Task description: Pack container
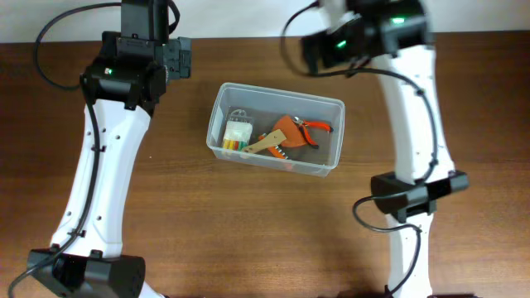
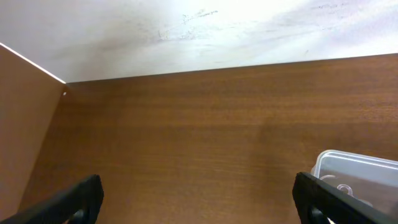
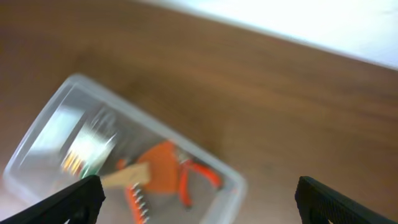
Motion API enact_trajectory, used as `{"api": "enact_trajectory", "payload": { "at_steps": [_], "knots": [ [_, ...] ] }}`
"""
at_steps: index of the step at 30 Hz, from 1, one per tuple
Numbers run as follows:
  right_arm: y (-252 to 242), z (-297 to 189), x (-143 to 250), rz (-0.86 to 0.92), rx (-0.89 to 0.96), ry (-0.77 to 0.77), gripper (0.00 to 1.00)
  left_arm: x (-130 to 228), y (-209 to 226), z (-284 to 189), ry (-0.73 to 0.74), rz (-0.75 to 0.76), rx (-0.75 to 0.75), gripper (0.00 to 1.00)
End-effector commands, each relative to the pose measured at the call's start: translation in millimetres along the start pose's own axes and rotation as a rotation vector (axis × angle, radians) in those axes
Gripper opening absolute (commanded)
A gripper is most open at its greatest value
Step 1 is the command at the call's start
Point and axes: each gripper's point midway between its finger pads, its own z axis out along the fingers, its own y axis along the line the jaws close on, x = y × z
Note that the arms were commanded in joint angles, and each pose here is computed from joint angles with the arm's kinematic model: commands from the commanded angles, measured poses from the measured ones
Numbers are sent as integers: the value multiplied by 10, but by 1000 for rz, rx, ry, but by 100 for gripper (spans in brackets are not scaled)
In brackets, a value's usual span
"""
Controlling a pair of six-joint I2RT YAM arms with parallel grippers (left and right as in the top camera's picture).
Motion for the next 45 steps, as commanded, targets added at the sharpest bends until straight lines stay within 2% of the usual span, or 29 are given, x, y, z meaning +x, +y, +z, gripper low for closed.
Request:
{"api": "enact_trajectory", "payload": {
  "at_steps": [1,6,33,38,45],
  "knots": [
    [-484,-306,-117,130,117,-89,99,-17,37,-4,-5,-17,-15,99],
    [-737,-363,-91,170,148,-96,99,-17,37,-4,-5,-17,-15,99],
    [-725,-351,-29,170,147,-69,99,-17,37,-4,-5,-17,-15,99],
    [-559,-798,-124,146,135,-158,99,-17,37,-4,-5,-17,-15,99],
    [-101,-2068,-153,79,89,-407,99,-17,37,-4,-5,-17,-15,99]
  ]
}}
